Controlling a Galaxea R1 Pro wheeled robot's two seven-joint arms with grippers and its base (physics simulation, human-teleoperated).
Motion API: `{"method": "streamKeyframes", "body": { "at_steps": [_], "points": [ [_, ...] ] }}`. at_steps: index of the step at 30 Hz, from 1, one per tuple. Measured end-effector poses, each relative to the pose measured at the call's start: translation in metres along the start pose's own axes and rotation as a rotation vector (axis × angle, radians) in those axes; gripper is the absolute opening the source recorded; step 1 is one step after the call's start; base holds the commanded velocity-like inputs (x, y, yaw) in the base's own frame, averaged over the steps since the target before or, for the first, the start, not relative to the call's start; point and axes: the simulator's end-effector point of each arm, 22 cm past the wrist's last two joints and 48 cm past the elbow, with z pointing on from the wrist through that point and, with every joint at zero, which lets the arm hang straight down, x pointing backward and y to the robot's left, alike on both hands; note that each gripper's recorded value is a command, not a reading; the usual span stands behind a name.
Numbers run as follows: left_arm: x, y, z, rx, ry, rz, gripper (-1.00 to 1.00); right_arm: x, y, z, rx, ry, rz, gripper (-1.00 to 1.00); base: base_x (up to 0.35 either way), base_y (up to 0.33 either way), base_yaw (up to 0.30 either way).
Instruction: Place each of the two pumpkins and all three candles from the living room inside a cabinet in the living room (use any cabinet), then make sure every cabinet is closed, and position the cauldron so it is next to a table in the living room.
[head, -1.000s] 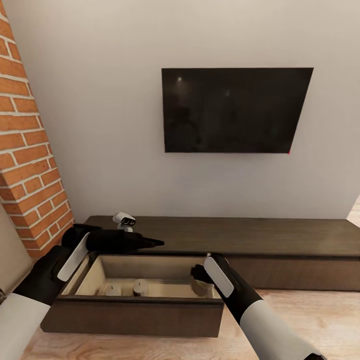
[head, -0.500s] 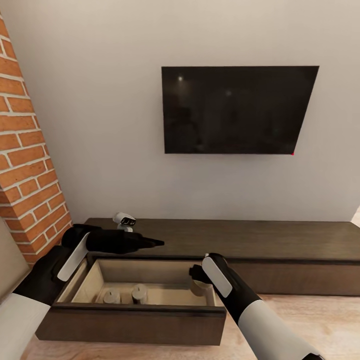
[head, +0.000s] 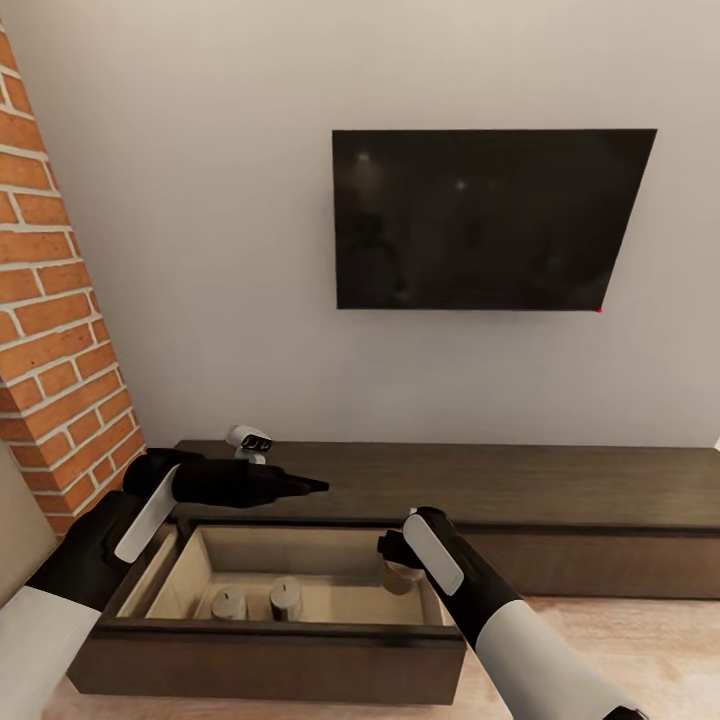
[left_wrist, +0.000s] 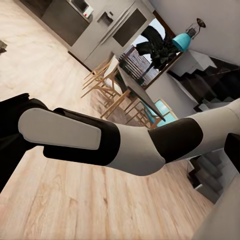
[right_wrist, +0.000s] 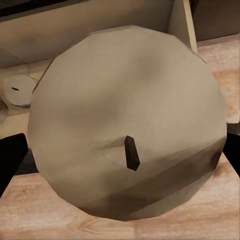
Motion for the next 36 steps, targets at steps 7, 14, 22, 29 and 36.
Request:
{"method": "streamKeyframes", "body": {
  "at_steps": [7, 14, 22, 29, 36],
  "points": [
    [0.000, 0.000, -0.001, -0.001, -0.001, -0.001, 1.00, 0.002, 0.001, 0.001, -0.005, 0.004, 0.000, -1.00, 0.034, 0.017, 0.000],
    [0.000, 0.002, -0.001, -0.003, -0.003, -0.004, 1.00, 0.002, 0.001, 0.001, -0.006, 0.005, 0.000, -1.00, 0.004, 0.002, 0.000],
    [0.011, 0.010, -0.002, -0.003, -0.003, -0.005, 1.00, 0.011, -0.004, 0.014, -0.001, 0.008, -0.002, -1.00, 0.000, 0.000, 0.000],
    [0.023, 0.018, -0.002, -0.004, -0.003, -0.005, 1.00, 0.020, -0.006, 0.026, -0.002, 0.007, -0.003, -1.00, 0.000, 0.000, 0.000],
    [0.031, 0.023, -0.003, -0.006, -0.003, -0.005, 1.00, 0.024, -0.006, 0.032, -0.004, 0.005, -0.004, -1.00, 0.000, 0.000, 0.000]
  ]
}}
